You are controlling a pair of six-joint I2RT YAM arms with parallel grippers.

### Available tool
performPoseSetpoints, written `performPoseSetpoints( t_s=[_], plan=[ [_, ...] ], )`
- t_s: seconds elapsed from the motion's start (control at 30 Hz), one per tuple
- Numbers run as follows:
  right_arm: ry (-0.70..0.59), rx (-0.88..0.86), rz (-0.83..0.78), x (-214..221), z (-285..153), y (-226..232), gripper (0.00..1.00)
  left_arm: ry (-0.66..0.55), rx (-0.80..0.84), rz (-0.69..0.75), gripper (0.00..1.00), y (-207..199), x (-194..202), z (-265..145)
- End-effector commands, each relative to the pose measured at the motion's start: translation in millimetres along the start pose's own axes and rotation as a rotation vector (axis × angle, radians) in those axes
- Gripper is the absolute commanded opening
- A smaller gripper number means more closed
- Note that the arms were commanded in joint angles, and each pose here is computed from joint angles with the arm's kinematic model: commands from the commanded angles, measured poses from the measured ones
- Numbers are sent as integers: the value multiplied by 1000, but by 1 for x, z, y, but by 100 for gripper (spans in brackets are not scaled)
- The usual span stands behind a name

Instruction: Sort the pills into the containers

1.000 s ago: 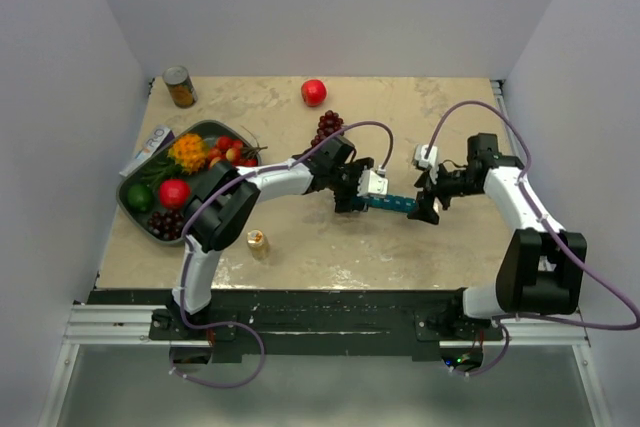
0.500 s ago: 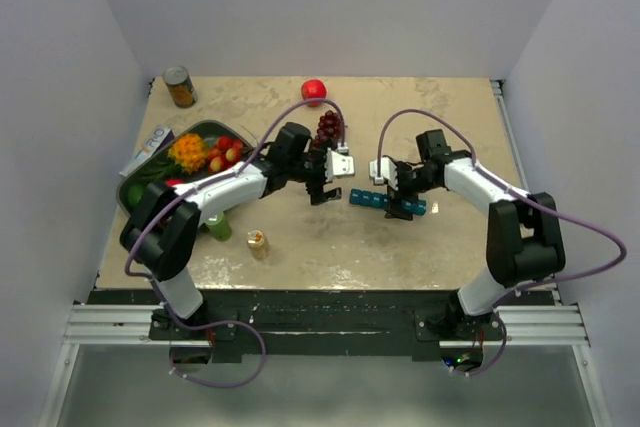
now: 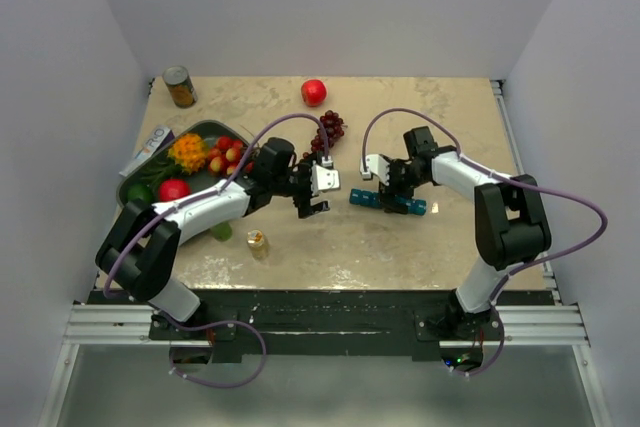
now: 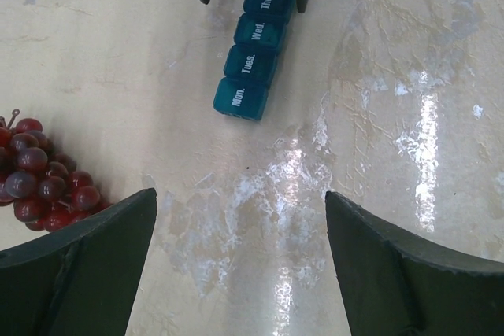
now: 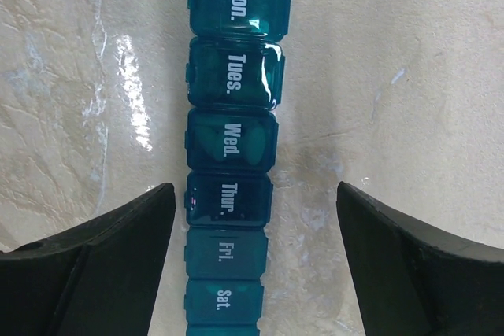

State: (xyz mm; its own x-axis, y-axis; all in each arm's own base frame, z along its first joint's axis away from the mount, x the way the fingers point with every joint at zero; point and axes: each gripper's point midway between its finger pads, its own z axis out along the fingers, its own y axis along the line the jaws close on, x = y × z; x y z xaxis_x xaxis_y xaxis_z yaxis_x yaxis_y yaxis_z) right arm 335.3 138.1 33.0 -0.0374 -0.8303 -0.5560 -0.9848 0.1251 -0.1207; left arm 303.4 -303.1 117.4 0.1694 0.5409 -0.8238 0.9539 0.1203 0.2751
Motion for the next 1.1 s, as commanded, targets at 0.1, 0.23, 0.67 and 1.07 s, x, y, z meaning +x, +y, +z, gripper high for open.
performPoseSetpoints(
  t_s=[0.1, 0.23, 0.67, 1.07],
  plan=[
    [33, 6, -6, 5, 4, 0, 77, -89, 36, 59, 89, -4, -11, 8],
    [53, -11, -25, 6, 7, 5, 61, -102, 54, 78, 87, -7, -7, 15],
    [18, -92, -77, -7, 8, 37, 38, -103, 103, 99, 84, -29, 3, 34],
    [-59, -189, -77, -29, 9, 61, 33, -104, 96, 71, 80, -41, 8, 58]
  ],
)
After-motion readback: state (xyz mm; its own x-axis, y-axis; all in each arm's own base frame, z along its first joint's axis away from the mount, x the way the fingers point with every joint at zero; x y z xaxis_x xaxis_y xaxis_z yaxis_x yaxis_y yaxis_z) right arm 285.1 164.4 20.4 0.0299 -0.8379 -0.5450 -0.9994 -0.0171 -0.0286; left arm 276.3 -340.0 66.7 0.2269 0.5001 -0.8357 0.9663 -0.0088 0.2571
